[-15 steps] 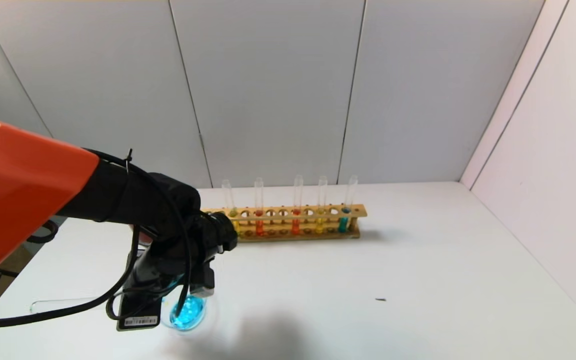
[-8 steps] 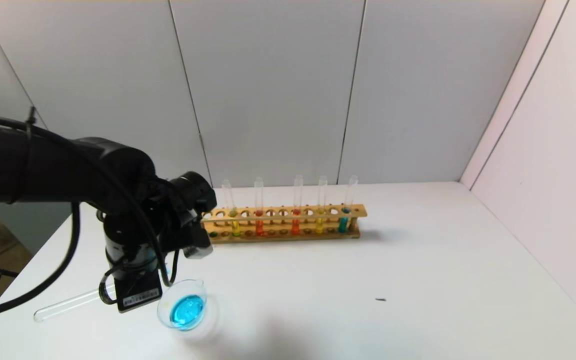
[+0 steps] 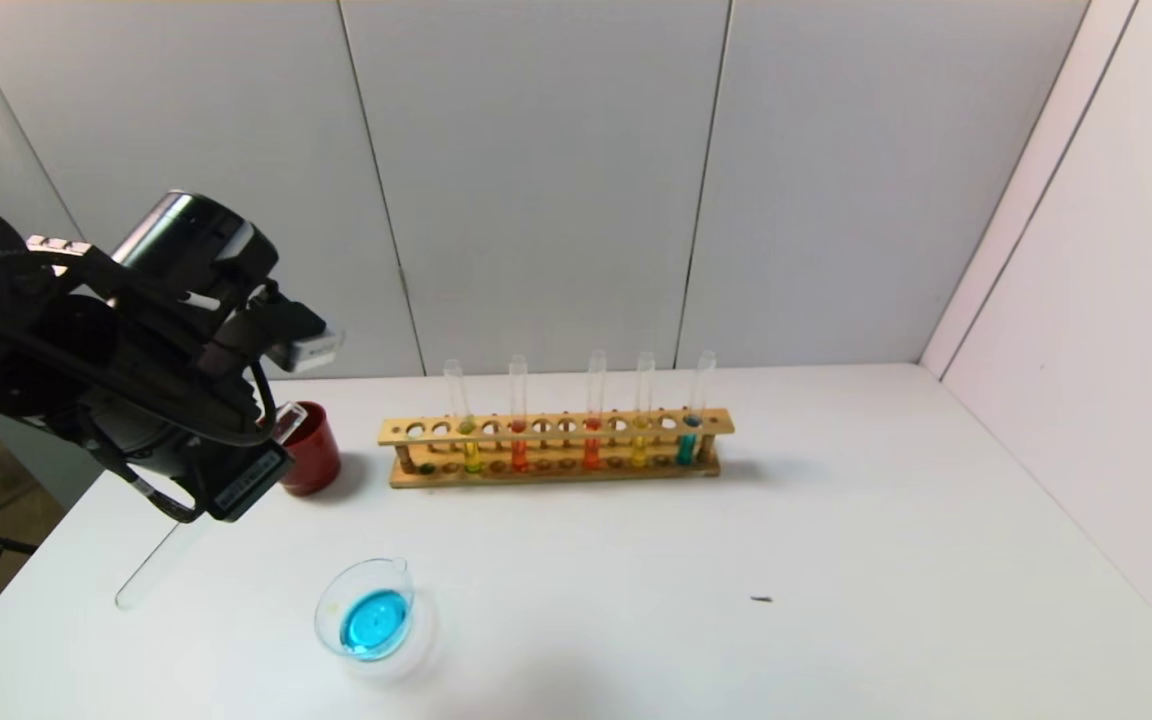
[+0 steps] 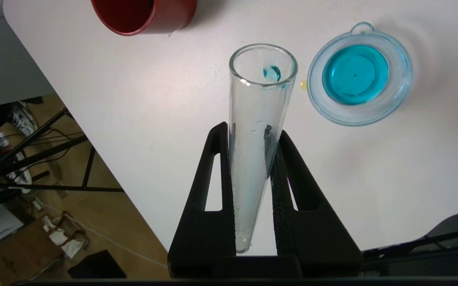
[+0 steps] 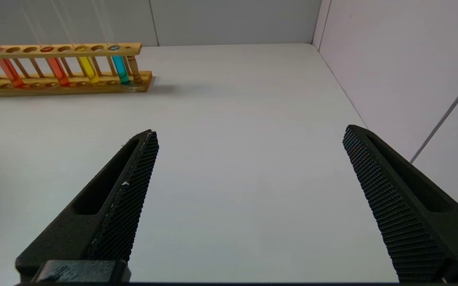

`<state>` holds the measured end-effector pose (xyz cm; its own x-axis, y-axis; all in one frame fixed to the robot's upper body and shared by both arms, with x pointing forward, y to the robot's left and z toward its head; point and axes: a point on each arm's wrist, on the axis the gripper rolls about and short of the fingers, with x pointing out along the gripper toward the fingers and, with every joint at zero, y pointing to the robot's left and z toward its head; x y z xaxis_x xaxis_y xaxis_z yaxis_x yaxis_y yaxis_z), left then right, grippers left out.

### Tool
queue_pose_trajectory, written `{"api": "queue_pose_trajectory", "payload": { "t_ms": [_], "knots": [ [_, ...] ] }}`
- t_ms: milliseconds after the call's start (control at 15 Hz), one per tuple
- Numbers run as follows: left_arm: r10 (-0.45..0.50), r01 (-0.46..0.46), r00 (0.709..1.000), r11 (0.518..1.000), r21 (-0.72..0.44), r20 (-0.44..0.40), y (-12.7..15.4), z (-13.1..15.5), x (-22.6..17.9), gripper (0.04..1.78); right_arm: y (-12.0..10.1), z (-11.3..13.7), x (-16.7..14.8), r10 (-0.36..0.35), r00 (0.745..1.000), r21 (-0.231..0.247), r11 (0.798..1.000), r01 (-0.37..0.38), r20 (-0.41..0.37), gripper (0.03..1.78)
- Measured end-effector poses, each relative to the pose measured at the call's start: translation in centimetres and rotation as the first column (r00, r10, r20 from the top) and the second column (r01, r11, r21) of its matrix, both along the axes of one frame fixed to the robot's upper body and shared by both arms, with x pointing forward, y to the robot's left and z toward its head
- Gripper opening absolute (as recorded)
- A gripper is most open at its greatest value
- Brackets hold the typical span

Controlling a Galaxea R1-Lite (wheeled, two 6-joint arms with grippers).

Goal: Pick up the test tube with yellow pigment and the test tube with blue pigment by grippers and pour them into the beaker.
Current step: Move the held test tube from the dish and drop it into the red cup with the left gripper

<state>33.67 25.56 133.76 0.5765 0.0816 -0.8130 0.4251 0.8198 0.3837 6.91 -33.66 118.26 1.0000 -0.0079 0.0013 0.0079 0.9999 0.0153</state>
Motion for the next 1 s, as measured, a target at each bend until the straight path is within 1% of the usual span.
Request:
{"api": "queue_pose_trajectory", "payload": {
  "t_ms": [133, 267, 467, 600, 733, 933, 1000],
  "knots": [
    [0.031, -0.030, 0.999, 0.999, -0.037, 0.039, 0.8, 0.6, 0.1, 0.31, 0.0, 0.0, 0.0, 0.000, 1.000, 0.000, 1.000, 0.000, 0.000, 1.70],
    [0.068, -0.059, 0.992, 0.995, -0.080, 0.108, 1.5, 1.2, 0.7, 0.31, 0.0, 0.0, 0.0, 0.000, 1.000, 0.000, 1.000, 0.000, 0.000, 1.70],
    [0.141, -0.100, 0.958, 0.981, -0.167, 0.251, 2.2, 2.1, 2.5, 0.31, 0.0, 0.0, 0.0, 0.000, 1.000, 0.000, 1.000, 0.000, 0.000, 1.70],
    [0.176, -0.115, 0.939, 0.970, -0.214, 0.296, 2.3, 2.1, 3.6, 0.31, 0.0, 0.0, 0.0, 0.000, 1.000, 0.000, 1.000, 0.000, 0.000, 1.70],
    [0.208, -0.121, 0.911, 0.960, -0.253, 0.355, 2.4, 2.2, 4.9, 0.31, 0.0, 0.0, 0.0, 0.000, 1.000, 0.000, 1.000, 0.000, 0.000, 1.70],
    [0.248, -0.132, 0.870, 0.950, -0.284, 0.425, 3.2, 1.7, 7.3, 0.31, 0.0, 0.0, 0.0, 0.000, 1.000, 0.000, 1.000, 0.000, 0.000, 1.70],
    [0.258, -0.134, 0.861, 0.947, -0.293, 0.439, 3.6, 1.4, 8.0, 0.31, 0.0, 0.0, 0.0, 0.000, 1.000, 0.000, 1.000, 0.000, 0.000, 1.70]
  ]
}}
